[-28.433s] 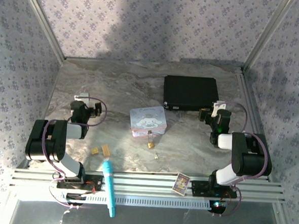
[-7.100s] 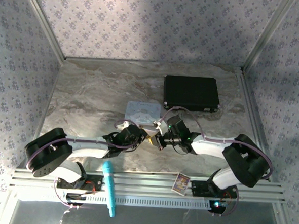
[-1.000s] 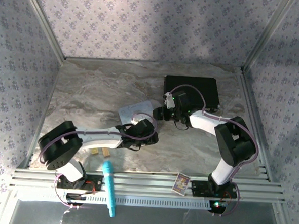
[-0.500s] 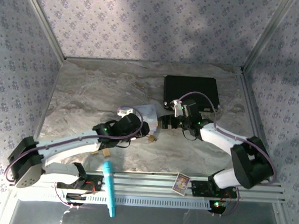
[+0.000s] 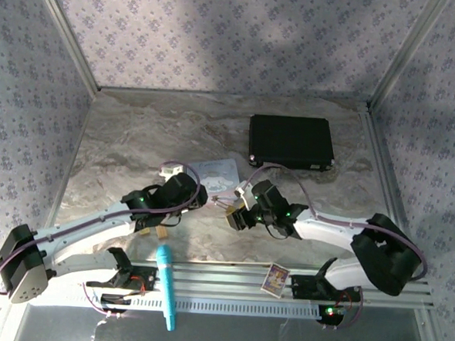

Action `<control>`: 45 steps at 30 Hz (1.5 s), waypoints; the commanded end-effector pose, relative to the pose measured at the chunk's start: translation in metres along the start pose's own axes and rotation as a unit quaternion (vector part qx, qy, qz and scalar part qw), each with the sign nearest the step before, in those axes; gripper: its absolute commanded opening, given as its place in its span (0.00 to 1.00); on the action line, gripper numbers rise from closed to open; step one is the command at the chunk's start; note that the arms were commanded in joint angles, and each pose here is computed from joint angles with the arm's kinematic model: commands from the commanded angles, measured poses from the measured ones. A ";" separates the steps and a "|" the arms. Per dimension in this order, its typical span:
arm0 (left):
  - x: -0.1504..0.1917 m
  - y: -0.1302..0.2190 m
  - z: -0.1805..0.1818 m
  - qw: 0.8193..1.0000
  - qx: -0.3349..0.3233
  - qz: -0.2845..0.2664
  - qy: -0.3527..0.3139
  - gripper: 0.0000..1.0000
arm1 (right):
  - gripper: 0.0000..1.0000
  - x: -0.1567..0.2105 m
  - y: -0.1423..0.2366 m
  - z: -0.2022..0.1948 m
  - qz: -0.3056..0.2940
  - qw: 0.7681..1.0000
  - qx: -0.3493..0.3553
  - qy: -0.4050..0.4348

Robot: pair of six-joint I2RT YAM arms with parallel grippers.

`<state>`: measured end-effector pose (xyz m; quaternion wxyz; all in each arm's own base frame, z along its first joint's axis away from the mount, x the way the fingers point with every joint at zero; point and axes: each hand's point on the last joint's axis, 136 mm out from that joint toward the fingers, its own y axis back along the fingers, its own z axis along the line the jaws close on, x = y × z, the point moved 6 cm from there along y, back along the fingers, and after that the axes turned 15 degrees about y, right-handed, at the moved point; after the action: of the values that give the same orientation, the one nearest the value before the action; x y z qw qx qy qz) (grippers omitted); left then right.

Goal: Unlock the padlock with the key

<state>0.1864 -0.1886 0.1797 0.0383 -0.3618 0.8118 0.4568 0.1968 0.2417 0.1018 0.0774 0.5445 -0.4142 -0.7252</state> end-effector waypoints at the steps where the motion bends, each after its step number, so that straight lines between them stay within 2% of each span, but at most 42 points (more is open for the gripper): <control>1: -0.001 0.001 0.008 1.000 -0.010 -0.006 -0.005 0.62 | 0.61 -0.002 -0.010 -0.009 0.011 0.999 0.023 0.033; 6: 0.001 0.000 0.015 1.000 -0.012 -0.008 0.000 0.62 | 0.73 -0.005 -0.015 0.004 0.008 0.998 0.018 0.061; 10: 0.001 -0.001 0.018 1.000 -0.015 -0.010 0.001 0.62 | 0.73 -0.012 -0.021 -0.003 0.011 0.998 0.036 0.060; 16: 0.000 0.000 0.020 1.000 -0.018 -0.016 0.000 0.62 | 0.64 -0.020 -0.039 -0.009 0.020 0.998 0.026 0.052; 21: 0.001 -0.001 0.023 1.000 -0.023 -0.016 -0.001 0.62 | 0.44 -0.015 -0.051 -0.014 0.023 0.999 -0.015 0.018; 31: -0.002 -0.003 0.018 0.999 -0.023 -0.020 -0.009 0.62 | 0.15 -0.013 -0.049 -0.019 0.000 0.998 -0.064 -0.030; 38: -0.004 -0.009 0.010 0.999 -0.029 -0.022 -0.024 0.62 | 0.17 -0.003 -0.055 -0.022 0.006 0.992 -0.085 -0.091; 40: -0.004 -0.011 0.008 0.999 -0.031 -0.022 -0.028 0.62 | 0.12 0.000 -0.056 -0.024 0.015 0.991 -0.081 -0.108; 43: -0.004 -0.014 0.004 0.999 -0.030 -0.021 -0.033 0.62 | 0.12 0.001 -0.056 -0.028 0.003 0.982 -0.105 -0.156; 45: -0.005 -0.015 0.000 0.999 -0.029 -0.021 -0.039 0.62 | 0.13 0.004 -0.057 -0.029 0.015 0.977 -0.110 -0.183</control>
<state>0.1901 -0.1852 0.1558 0.0487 -0.3516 0.7880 0.5030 0.2439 0.2700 0.0761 0.0692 0.4608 -0.3332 -0.8197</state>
